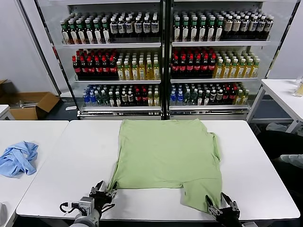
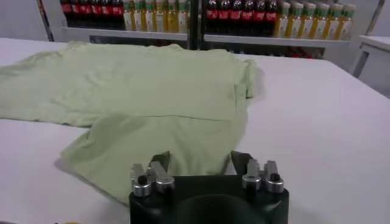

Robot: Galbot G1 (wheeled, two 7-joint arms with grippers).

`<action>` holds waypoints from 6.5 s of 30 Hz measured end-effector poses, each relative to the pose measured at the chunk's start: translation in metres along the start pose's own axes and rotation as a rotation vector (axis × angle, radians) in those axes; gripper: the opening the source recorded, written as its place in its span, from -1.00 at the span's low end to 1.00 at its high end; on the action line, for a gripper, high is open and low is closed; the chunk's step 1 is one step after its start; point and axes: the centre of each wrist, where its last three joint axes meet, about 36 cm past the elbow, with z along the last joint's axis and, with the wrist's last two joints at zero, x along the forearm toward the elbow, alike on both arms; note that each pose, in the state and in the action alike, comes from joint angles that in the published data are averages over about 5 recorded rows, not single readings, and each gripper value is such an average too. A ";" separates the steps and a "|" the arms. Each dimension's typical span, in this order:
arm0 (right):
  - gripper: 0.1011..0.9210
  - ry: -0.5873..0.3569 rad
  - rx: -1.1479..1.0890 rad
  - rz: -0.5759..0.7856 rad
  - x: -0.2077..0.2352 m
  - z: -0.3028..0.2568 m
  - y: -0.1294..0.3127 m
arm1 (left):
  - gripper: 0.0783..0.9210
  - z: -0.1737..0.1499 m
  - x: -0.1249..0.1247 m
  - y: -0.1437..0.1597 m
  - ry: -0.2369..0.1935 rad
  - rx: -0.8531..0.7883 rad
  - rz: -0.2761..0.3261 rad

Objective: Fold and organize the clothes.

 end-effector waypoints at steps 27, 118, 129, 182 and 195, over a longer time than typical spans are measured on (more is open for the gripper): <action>-0.98 -0.012 -0.001 -0.123 0.030 -0.025 -0.027 | -0.99 0.000 0.023 0.009 -0.020 -0.010 0.046; 0.76 -0.059 -0.026 -0.016 -0.063 -0.067 -0.019 | 0.73 -0.036 -0.025 0.072 -0.121 0.101 0.104; 0.20 -0.016 -0.069 -0.015 -0.065 -0.052 -0.007 | 0.62 -0.025 -0.029 0.060 -0.053 0.071 0.076; 0.09 -0.056 0.052 -0.048 0.020 -0.076 0.005 | -0.21 -0.023 0.087 0.049 -0.007 -0.027 0.033; 0.75 -0.137 0.029 -0.039 -0.046 -0.123 -0.002 | 0.65 -0.067 0.074 0.069 -0.142 -0.059 0.059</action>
